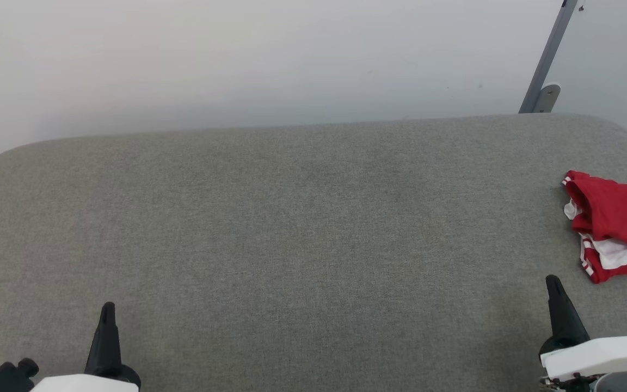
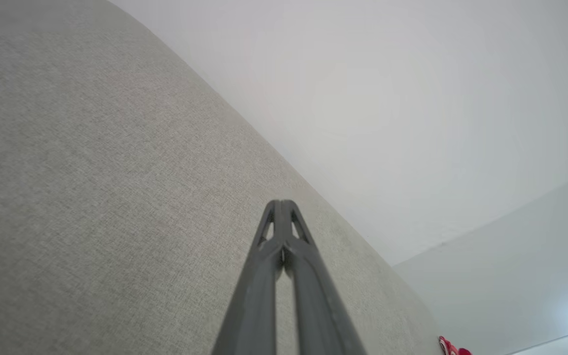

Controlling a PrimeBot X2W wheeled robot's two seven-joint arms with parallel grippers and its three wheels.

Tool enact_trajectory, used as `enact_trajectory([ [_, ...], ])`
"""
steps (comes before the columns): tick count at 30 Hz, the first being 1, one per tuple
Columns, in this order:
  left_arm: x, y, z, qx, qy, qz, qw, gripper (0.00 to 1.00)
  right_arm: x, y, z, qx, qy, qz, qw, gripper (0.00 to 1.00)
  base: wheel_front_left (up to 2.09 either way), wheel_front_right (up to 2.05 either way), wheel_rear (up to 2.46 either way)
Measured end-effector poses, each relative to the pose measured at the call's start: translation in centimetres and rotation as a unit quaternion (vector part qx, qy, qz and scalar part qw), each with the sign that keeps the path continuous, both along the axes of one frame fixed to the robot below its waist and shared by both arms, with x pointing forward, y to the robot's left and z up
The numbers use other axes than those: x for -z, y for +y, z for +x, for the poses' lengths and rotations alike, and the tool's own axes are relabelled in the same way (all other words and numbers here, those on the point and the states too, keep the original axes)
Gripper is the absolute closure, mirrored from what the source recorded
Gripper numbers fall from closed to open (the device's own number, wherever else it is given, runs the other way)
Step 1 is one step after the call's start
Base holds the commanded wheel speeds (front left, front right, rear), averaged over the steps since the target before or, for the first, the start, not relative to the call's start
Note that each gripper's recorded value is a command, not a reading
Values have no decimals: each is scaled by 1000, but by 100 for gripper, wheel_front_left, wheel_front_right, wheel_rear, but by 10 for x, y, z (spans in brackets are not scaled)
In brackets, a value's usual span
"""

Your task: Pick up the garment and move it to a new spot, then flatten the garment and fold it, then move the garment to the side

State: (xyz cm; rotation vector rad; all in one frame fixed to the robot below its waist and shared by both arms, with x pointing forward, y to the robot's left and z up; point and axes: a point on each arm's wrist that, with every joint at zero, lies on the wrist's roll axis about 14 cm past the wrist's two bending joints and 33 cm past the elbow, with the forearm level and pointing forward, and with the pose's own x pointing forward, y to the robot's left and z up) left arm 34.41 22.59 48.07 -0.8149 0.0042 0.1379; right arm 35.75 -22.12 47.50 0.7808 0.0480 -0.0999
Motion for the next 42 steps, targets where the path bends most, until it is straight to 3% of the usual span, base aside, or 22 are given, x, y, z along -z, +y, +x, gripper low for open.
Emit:
enact_trajectory([
  [20, -4, -6, 14, 7, -9, -120, 993, 100, -6, 5, 10, 3, -8, 123, 992, 100, 0, 0, 0],
  [42, -9, -13, 25, 17, -19, -220, 975, 100, -13, 11, 18, 1, -20, 229, 973, 100, 0, 0, 0],
])
